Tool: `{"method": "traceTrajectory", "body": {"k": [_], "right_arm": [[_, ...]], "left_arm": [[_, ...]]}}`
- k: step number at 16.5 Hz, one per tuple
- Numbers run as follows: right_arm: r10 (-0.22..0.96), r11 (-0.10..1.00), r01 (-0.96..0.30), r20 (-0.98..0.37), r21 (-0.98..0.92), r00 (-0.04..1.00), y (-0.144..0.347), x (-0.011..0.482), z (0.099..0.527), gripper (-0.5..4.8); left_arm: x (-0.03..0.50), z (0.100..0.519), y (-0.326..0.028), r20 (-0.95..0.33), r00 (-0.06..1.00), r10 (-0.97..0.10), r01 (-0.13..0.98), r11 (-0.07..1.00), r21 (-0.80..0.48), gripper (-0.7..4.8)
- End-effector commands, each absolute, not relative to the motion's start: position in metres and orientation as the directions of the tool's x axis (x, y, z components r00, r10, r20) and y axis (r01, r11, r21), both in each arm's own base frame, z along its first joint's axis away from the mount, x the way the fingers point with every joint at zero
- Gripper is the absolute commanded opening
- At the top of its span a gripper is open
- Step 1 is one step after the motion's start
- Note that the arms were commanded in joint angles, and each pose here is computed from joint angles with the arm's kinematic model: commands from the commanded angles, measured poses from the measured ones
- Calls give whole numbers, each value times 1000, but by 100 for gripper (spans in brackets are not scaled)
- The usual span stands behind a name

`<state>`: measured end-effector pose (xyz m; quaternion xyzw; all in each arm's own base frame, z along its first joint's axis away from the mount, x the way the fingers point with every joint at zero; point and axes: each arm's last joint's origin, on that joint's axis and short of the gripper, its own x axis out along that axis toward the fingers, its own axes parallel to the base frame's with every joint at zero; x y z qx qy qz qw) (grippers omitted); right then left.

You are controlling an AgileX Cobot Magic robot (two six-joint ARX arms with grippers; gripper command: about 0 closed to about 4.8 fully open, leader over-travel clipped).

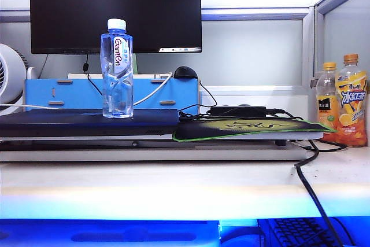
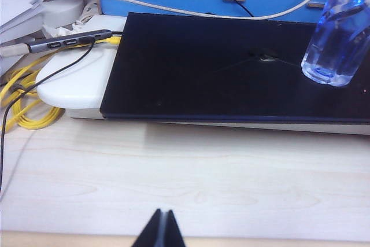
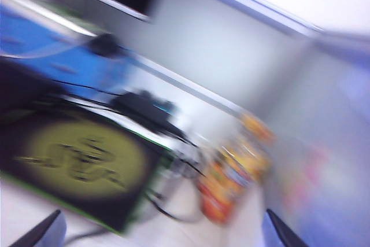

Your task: Pick up the mineral water bottle and place it on the laptop.

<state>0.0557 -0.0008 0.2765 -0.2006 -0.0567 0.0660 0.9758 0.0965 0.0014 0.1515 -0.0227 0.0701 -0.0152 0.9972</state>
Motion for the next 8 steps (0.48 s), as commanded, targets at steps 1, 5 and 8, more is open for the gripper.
{"method": "traceTrajectory", "body": {"k": [1, 5, 8], "right_arm": [[26, 942, -1, 72, -336, 997, -6, 67, 257, 479], [-20, 954, -2, -69, -299, 997, -9, 73, 232, 479], [-10, 958, -26, -121, -286, 993, -9, 72, 226, 479]], "left_arm": [[96, 152, 1, -135, 990, -37, 31, 998, -47, -2], [96, 152, 1, -135, 990, -37, 31, 998, -47, -2], [96, 152, 1, -135, 990, -37, 31, 998, -47, -2]]}}
